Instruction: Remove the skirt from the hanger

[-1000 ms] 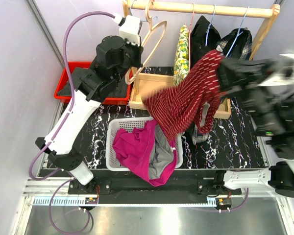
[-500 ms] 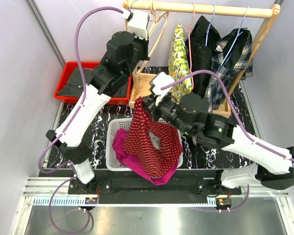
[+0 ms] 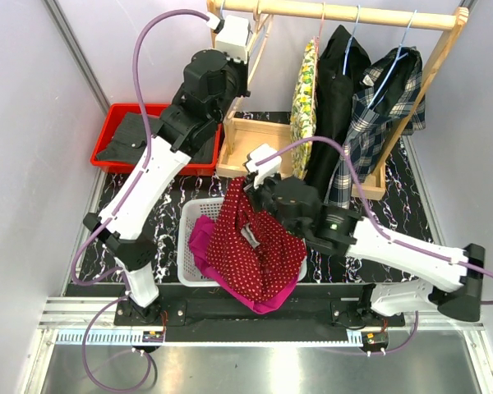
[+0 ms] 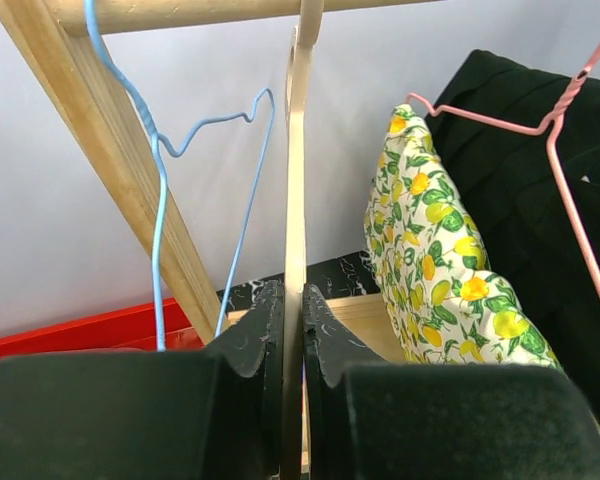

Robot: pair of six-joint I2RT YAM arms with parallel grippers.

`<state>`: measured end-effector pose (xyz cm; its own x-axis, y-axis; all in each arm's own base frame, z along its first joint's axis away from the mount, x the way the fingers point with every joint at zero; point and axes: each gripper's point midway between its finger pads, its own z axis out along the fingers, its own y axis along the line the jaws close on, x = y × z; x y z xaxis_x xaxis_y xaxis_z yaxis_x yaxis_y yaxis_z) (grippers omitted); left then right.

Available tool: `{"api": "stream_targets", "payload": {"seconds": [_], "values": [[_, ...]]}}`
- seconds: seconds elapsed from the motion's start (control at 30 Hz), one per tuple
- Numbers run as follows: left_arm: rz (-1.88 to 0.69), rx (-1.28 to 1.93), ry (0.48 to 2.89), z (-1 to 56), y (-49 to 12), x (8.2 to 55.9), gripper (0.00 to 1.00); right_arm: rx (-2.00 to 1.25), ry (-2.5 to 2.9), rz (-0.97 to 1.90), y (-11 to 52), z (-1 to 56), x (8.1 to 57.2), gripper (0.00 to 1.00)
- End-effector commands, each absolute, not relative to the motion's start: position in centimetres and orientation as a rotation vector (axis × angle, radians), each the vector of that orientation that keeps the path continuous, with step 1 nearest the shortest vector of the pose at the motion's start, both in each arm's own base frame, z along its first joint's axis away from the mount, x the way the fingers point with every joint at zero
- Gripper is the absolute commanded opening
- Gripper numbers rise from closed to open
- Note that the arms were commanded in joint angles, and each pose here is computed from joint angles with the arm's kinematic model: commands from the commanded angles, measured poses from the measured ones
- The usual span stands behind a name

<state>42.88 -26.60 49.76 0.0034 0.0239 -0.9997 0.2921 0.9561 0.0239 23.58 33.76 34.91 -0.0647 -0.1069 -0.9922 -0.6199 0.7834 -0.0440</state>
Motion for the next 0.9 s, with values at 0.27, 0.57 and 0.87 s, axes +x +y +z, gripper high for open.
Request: {"api": "stream_targets", "payload": {"seconds": [0.27,0.57,0.87], "values": [[-0.184,0.192,1.565,47.8,-25.5,44.7,0.0,-0.444,1.9,0.416,32.0,21.5,27.0,0.0],[-0.185,0.206,1.579,47.1,-25.1,43.9,0.0,-0.46,1.989,0.407,32.5,17.3,26.7,0.0],[-0.26,0.207,1.553,50.4,-23.3,40.0,0.99,-0.508,2.2,0.379,33.0,7.7,25.1,0.0]]}}
